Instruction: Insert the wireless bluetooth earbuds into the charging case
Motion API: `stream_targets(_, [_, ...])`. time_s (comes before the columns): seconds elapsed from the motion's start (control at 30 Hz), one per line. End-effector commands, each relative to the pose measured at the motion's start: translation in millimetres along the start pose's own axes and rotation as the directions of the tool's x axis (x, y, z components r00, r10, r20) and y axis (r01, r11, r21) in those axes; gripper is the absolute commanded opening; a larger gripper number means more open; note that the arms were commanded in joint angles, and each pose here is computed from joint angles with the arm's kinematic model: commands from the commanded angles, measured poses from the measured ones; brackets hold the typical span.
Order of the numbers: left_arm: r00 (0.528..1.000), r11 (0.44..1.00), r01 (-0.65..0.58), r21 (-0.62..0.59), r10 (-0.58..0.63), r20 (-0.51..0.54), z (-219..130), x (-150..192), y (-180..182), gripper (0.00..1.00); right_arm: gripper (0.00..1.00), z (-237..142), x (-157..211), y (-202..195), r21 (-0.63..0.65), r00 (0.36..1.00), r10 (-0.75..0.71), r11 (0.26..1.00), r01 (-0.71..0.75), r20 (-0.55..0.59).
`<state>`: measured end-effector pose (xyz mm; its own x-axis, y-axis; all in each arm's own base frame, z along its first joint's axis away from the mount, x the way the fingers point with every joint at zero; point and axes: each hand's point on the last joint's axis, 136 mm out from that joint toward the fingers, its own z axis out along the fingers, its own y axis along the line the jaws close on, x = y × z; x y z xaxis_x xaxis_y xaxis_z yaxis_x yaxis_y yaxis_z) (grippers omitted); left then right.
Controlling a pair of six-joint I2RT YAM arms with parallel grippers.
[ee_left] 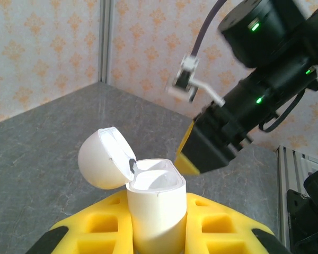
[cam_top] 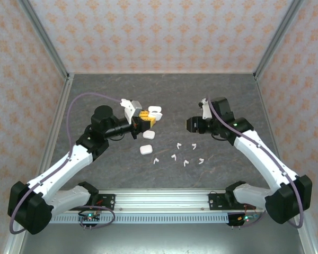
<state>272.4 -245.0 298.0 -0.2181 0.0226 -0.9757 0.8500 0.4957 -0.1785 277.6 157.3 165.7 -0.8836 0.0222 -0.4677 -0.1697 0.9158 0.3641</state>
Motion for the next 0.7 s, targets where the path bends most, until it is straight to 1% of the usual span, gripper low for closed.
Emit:
stream_targets(0.0, [0.999, 0.999, -0.034, -0.013, 0.034, 0.016, -2.5, -3.7, -0.8, 0.00, 0.54, 22.9, 33.0, -36.5, 0.163, 0.987, 0.110, 0.982, -0.090, -0.117])
stream_targets(0.27, [0.999, 0.999, -0.033, -0.009, 0.034, 0.010, -1.2, -4.7, -0.9, 0.00, 0.52, 69.1, 45.9, -55.1, 0.228, 0.969, 0.157, 0.967, -0.112, -0.189])
stream_targets(0.53, [1.000, 1.000, -0.030, -0.008, 0.030, 0.005, -1.6, -4.1, -1.4, 0.00, 0.46, 91.2, 46.1, -62.1, 0.253, 0.963, 0.163, 0.962, -0.106, -0.216])
stream_targets(0.67, [1.000, 1.000, -0.029, -0.009, 0.029, 0.004, -2.1, -3.5, -1.4, 0.00, 0.45, 97.6, 50.2, -65.9, 0.270, 0.956, 0.167, 0.958, -0.099, -0.241])
